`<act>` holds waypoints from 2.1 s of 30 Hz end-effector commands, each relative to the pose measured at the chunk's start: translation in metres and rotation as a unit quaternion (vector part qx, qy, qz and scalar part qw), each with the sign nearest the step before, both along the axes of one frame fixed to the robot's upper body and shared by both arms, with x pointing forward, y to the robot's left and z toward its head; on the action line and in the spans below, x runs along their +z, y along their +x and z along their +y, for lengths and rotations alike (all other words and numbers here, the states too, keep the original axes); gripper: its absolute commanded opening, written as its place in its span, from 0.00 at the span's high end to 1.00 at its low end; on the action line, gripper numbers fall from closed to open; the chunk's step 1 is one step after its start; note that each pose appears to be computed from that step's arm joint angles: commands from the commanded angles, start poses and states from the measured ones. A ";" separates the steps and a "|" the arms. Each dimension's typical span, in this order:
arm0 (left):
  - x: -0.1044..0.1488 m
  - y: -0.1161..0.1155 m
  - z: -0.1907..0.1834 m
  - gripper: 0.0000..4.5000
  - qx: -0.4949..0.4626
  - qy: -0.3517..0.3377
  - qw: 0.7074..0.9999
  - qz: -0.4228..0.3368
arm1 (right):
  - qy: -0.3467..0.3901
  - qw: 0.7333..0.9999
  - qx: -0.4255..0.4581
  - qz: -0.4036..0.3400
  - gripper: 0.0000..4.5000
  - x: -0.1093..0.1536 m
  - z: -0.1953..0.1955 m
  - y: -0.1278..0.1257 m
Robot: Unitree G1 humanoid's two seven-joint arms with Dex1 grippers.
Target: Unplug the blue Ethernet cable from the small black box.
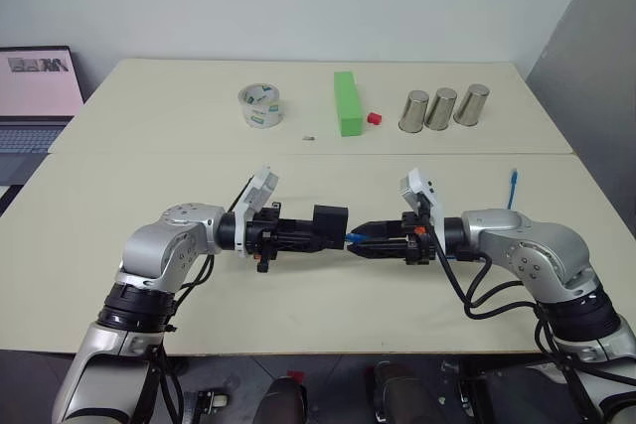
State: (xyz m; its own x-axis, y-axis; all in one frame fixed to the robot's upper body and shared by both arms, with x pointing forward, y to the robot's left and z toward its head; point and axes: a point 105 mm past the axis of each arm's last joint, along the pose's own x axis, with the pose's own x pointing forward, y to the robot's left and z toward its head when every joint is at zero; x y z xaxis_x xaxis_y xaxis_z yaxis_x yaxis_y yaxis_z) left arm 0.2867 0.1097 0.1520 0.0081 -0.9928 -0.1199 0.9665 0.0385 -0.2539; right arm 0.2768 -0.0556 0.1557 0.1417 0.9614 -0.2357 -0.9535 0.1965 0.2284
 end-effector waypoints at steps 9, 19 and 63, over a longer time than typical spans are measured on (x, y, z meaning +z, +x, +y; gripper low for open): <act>0.002 -0.007 -0.005 0.83 -0.020 0.009 0.999 -0.031 | 0.005 1.000 0.019 -0.018 0.99 0.011 0.003 -0.002; -0.001 -0.007 0.001 0.83 -0.014 0.021 0.999 -0.038 | -0.020 0.999 0.026 -0.011 0.99 0.003 -0.007 -0.001; -0.047 0.114 0.137 0.83 0.615 0.056 0.761 -0.199 | -0.021 0.974 -0.062 -0.219 0.18 0.029 -0.007 0.027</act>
State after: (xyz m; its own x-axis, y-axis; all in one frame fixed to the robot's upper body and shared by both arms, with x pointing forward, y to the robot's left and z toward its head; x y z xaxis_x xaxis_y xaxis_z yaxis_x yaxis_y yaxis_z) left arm 0.3978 0.2418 0.0967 0.9734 -0.2289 0.0036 0.2275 0.9691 0.0953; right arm 0.3057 -0.0678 0.1732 0.3553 0.9165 -0.1840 -0.9318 0.3317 -0.1472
